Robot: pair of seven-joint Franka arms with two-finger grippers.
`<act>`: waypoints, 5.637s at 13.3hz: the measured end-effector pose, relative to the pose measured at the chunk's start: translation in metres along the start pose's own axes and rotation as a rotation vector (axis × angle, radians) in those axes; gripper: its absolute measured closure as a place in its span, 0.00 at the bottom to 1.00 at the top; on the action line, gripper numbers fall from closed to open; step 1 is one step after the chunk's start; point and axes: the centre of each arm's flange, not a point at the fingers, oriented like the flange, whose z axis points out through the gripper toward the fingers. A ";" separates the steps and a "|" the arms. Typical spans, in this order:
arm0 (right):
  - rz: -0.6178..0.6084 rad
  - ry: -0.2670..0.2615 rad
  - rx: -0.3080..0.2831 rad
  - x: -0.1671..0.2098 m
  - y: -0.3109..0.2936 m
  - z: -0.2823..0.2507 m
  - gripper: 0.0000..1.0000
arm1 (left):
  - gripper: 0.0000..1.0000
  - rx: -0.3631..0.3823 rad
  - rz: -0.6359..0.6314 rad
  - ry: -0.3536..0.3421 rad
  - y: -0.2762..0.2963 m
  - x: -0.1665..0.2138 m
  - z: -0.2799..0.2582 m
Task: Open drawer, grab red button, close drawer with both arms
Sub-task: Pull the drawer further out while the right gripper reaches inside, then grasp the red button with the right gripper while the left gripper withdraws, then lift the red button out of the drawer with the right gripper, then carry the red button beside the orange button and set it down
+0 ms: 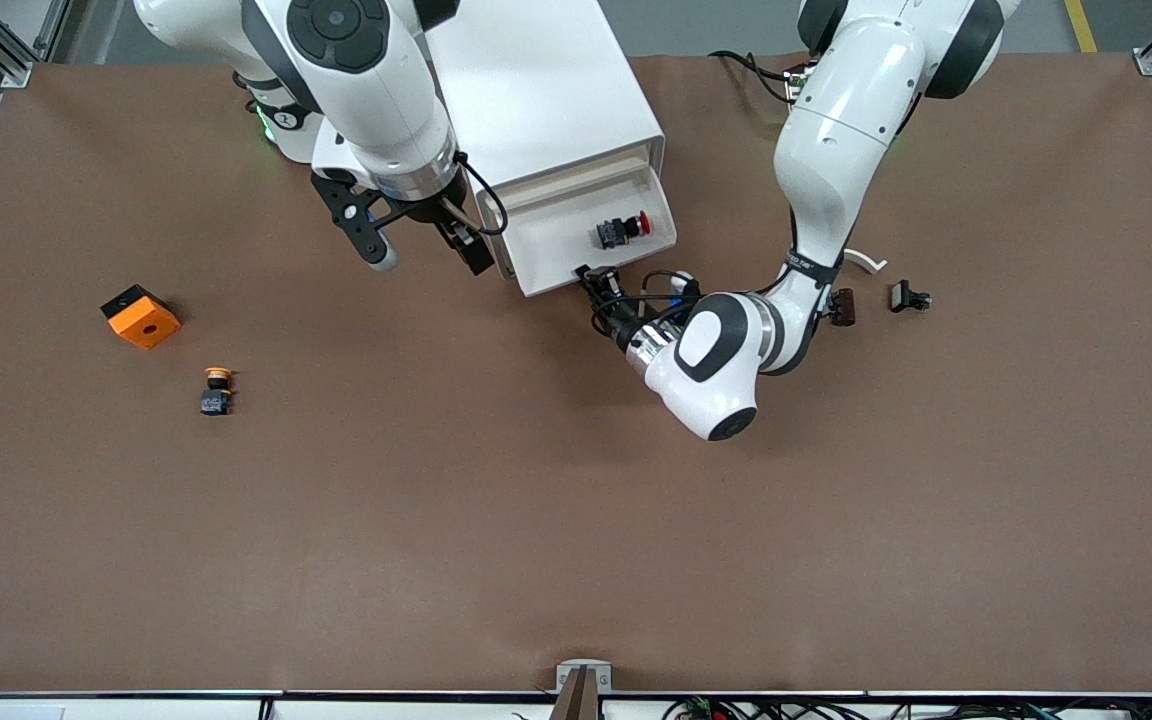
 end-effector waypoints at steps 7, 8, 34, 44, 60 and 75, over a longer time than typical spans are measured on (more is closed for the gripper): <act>0.083 0.011 -0.029 -0.039 -0.015 0.026 0.00 | 0.17 -0.144 0.089 -0.056 0.001 -0.007 -0.051; 0.083 0.012 -0.034 -0.042 -0.017 0.030 0.00 | 0.05 -0.173 0.108 -0.053 -0.005 -0.011 -0.062; 0.187 0.084 -0.027 -0.173 -0.068 0.203 0.00 | 0.00 -0.618 1.298 1.067 -0.261 0.119 -0.336; 0.186 0.036 -0.037 -0.189 -0.064 0.204 0.14 | 0.00 -0.589 1.561 1.165 -0.353 0.199 -0.370; 0.168 0.005 0.001 -0.203 -0.072 0.201 0.59 | 0.00 -0.579 1.637 1.175 -0.355 0.225 -0.361; -0.614 -0.088 -0.071 0.029 -0.058 0.016 0.59 | 0.00 -0.545 1.684 1.219 -0.352 0.240 -0.331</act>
